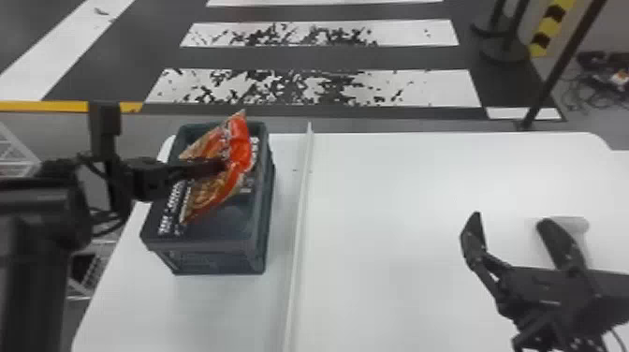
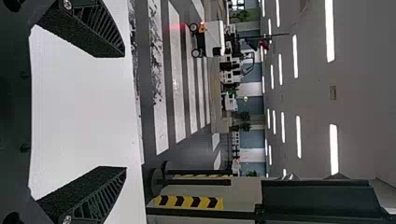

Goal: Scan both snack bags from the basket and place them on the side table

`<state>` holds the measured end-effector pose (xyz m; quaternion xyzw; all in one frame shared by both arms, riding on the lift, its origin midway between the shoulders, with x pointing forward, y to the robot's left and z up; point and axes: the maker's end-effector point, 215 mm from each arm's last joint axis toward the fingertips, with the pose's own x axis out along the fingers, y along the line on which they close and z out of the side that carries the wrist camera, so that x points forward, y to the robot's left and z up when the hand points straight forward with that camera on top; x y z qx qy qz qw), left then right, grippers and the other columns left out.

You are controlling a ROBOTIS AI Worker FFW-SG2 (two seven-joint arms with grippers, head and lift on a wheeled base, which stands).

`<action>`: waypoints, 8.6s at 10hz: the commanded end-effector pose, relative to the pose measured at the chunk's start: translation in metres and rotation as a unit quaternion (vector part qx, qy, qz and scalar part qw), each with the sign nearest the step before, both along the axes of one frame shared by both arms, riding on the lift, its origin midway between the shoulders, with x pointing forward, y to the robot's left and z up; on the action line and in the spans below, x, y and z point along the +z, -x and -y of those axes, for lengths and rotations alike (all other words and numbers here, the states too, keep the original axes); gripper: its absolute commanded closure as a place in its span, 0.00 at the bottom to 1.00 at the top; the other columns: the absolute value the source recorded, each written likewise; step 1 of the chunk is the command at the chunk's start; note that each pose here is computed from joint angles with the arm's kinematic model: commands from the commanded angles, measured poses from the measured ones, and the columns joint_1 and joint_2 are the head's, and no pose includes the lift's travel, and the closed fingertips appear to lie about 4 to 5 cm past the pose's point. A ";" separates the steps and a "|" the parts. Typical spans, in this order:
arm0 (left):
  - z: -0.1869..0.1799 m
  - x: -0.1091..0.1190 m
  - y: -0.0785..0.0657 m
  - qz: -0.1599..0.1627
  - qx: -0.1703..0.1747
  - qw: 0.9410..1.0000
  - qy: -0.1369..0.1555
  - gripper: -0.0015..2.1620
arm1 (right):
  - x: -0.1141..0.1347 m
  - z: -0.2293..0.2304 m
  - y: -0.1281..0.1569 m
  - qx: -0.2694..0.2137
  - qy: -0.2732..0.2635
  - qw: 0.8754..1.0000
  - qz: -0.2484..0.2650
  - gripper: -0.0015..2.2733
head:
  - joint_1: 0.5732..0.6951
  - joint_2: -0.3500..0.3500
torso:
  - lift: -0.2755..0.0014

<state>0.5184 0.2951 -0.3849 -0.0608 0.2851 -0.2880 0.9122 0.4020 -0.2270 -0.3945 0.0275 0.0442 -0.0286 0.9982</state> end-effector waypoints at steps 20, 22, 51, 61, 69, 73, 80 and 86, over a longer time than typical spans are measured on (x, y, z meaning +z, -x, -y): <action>0.355 -0.112 0.088 -0.041 -0.159 0.984 -0.068 0.50 | 0.008 0.025 0.008 -0.029 0.005 1.000 0.005 0.03 | 1.00 0.00 | 0.73; 0.350 -0.107 0.079 -0.025 -0.134 0.988 -0.076 0.00 | 0.008 0.028 0.008 -0.031 0.003 1.000 0.004 0.03 | 1.00 0.00 | 0.73; -0.004 0.073 0.091 0.324 0.205 0.922 -0.056 0.00 | -0.151 -0.089 0.026 0.184 -0.324 0.836 -0.403 0.11 | 1.00 0.82 | 0.73; -0.010 0.065 0.092 0.314 0.207 0.925 -0.053 0.00 | -0.075 -0.061 0.017 0.225 -0.412 0.807 -0.358 0.99 | 1.00 0.83 | 0.73; -0.013 0.058 0.091 0.305 0.205 0.928 -0.055 0.00 | -0.015 0.054 -0.027 0.074 0.091 0.936 -0.331 0.99 | 1.00 0.56 | 0.73; -0.015 0.055 0.089 0.302 0.206 0.929 -0.056 0.00 | -0.048 0.048 0.014 0.052 0.425 0.825 -0.369 0.99 | 1.00 0.55 | 0.73; -0.023 0.048 0.092 0.296 0.214 0.929 -0.056 0.00 | -0.123 -0.058 0.075 0.214 0.340 0.813 -0.421 0.00 | 1.00 0.74 | 0.73; -0.028 0.043 0.095 0.290 0.217 0.930 -0.056 0.00 | -0.077 -0.076 0.026 0.255 0.067 0.890 -0.371 0.69 | 1.00 0.86 | 0.73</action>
